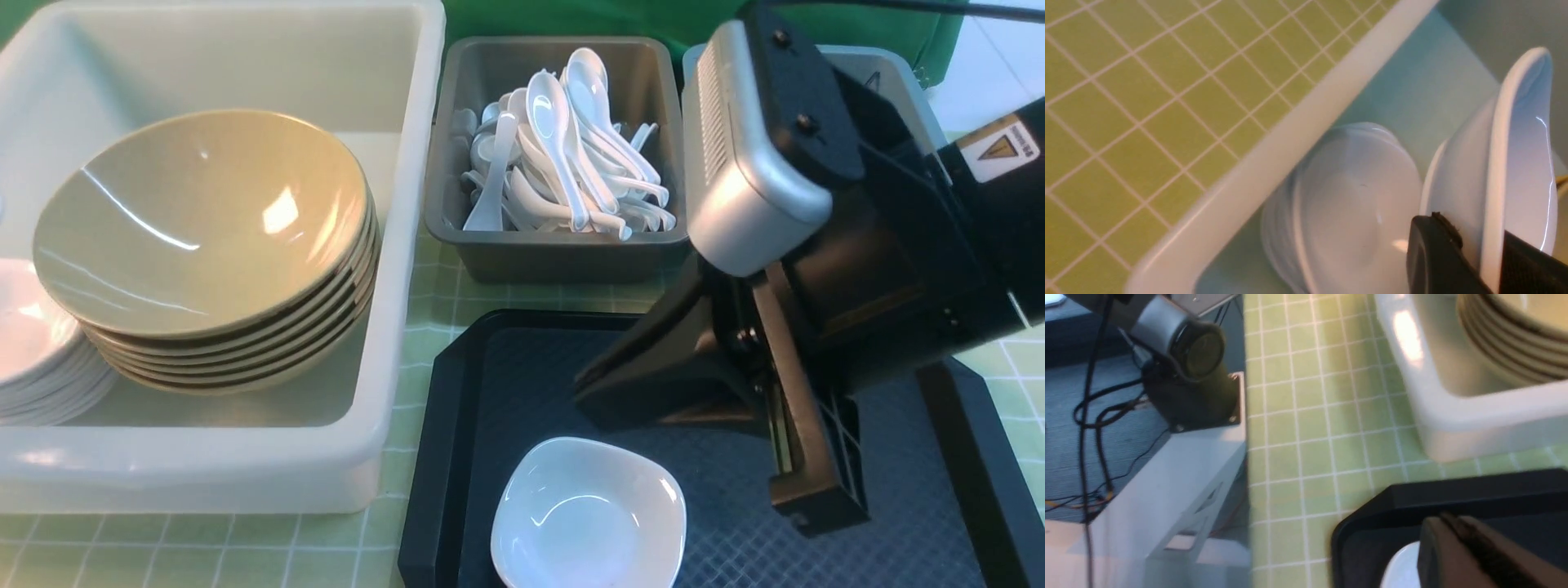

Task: On green table put chopsticks spoon bowls plates into blue grey white boxes.
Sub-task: 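Place the white bowl into the white bin with the other dishes with the left gripper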

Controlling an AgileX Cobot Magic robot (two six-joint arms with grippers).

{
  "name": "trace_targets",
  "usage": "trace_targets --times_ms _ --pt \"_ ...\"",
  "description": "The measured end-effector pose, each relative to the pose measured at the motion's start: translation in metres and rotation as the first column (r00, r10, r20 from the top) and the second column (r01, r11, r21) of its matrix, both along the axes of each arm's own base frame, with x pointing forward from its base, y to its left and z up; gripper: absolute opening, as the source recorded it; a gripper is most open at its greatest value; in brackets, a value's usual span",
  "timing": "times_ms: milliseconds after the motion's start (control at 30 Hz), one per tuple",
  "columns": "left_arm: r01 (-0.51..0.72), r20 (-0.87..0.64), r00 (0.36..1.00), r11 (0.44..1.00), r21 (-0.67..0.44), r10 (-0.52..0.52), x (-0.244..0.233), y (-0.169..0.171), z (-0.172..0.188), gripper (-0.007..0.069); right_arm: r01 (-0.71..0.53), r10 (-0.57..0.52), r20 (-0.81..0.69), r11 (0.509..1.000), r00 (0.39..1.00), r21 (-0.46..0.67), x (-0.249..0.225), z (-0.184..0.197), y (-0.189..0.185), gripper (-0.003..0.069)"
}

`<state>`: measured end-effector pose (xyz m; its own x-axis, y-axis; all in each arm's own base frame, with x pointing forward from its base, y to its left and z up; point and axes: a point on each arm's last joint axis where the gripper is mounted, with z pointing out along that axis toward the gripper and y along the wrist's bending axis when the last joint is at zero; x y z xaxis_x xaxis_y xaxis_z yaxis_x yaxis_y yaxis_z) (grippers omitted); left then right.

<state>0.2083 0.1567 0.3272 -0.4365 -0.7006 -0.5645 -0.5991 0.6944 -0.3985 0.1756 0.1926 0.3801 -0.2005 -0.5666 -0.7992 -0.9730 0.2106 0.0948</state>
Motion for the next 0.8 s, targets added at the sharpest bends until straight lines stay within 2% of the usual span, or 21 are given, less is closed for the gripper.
trace_targets --times_ms 167,400,533,700,800 --pt "-0.029 -0.061 0.998 0.999 -0.044 0.026 0.012 0.012 -0.021 0.0015 -0.015 0.015 0.037 1.000 0.999 0.001 0.001 0.000 0.000 0.0026" --pt "0.032 -0.132 0.990 0.996 -0.084 -0.043 0.036 0.008 -0.049 0.0018 -0.005 0.004 0.044 1.000 0.999 0.007 0.002 0.001 0.000 0.0028" --pt "0.038 -0.156 0.987 0.998 -0.057 -0.047 0.040 0.006 -0.052 0.0025 -0.003 0.002 0.042 1.000 0.999 0.007 0.002 0.001 0.001 0.0035" --pt "0.048 -0.178 0.983 0.998 -0.031 -0.053 0.043 0.002 -0.053 0.0129 0.016 -0.017 0.046 1.000 0.999 0.017 0.004 0.001 0.001 0.0042" --pt "0.072 -0.195 0.978 0.997 -0.023 -0.075 0.045 -0.003 -0.054 0.0240 0.045 -0.045 0.032 0.999 0.998 0.029 0.006 0.002 0.001 0.0049"
